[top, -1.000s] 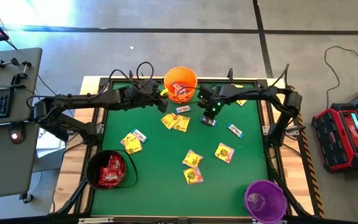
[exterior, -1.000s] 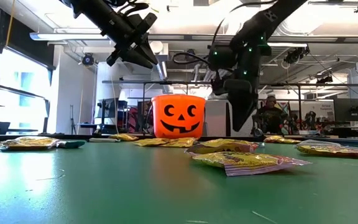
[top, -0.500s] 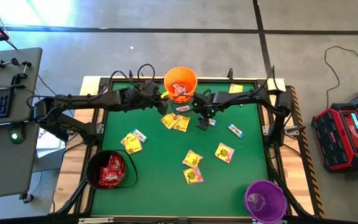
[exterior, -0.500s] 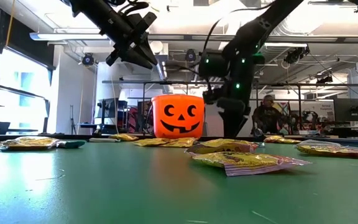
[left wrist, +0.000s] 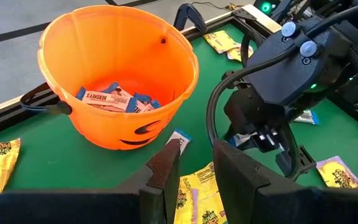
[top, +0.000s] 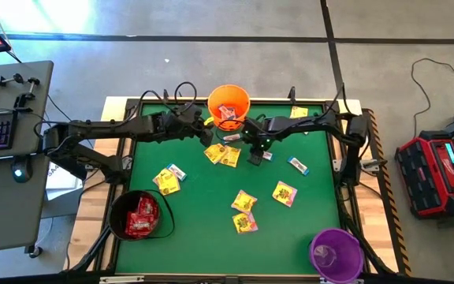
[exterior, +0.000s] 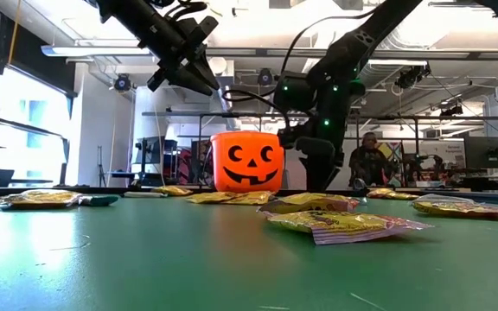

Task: Sort candy by brand, put in halloween buckets
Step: Put the white chocolate into the orange bucket

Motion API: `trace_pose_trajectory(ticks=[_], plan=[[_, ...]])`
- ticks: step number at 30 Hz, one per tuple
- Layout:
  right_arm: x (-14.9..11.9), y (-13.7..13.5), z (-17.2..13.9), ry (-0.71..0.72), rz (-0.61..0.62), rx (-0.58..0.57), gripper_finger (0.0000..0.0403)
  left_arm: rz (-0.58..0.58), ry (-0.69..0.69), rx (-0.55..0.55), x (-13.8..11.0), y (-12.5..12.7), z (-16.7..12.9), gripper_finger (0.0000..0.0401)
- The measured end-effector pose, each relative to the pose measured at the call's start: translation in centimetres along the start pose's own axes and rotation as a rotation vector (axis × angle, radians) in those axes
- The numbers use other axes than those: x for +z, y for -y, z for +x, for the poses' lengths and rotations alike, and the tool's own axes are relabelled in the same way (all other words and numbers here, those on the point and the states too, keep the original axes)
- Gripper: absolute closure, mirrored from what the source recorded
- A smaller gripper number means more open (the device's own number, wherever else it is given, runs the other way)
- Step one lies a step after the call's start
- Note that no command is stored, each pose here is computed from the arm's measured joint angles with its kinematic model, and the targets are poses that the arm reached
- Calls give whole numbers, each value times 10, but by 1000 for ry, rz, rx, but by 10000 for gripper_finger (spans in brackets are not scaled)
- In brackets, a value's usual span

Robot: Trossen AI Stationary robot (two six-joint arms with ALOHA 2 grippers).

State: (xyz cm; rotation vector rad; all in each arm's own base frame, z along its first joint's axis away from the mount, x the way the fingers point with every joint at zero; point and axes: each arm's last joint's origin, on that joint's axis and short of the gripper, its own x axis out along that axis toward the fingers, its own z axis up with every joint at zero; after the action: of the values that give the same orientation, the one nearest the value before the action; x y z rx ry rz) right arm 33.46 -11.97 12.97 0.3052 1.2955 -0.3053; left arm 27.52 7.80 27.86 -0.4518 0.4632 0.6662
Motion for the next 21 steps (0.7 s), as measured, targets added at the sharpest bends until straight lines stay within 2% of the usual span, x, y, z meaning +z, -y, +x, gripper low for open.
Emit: trace_pose_trajectory(ticks=[3,5,14,21], plan=[[2,-1,1,16,-16,17,368,0,0,0,0,0,0,316],[2,-1,1,23,-19,19,393,0,0,1,0,0,0,316],[4,-2,-9,58,-14,43,400,-1,0,1,0,0,0,316],[6,-2,-33,124,9,58,403,-1,1,1,0,0,0,316]])
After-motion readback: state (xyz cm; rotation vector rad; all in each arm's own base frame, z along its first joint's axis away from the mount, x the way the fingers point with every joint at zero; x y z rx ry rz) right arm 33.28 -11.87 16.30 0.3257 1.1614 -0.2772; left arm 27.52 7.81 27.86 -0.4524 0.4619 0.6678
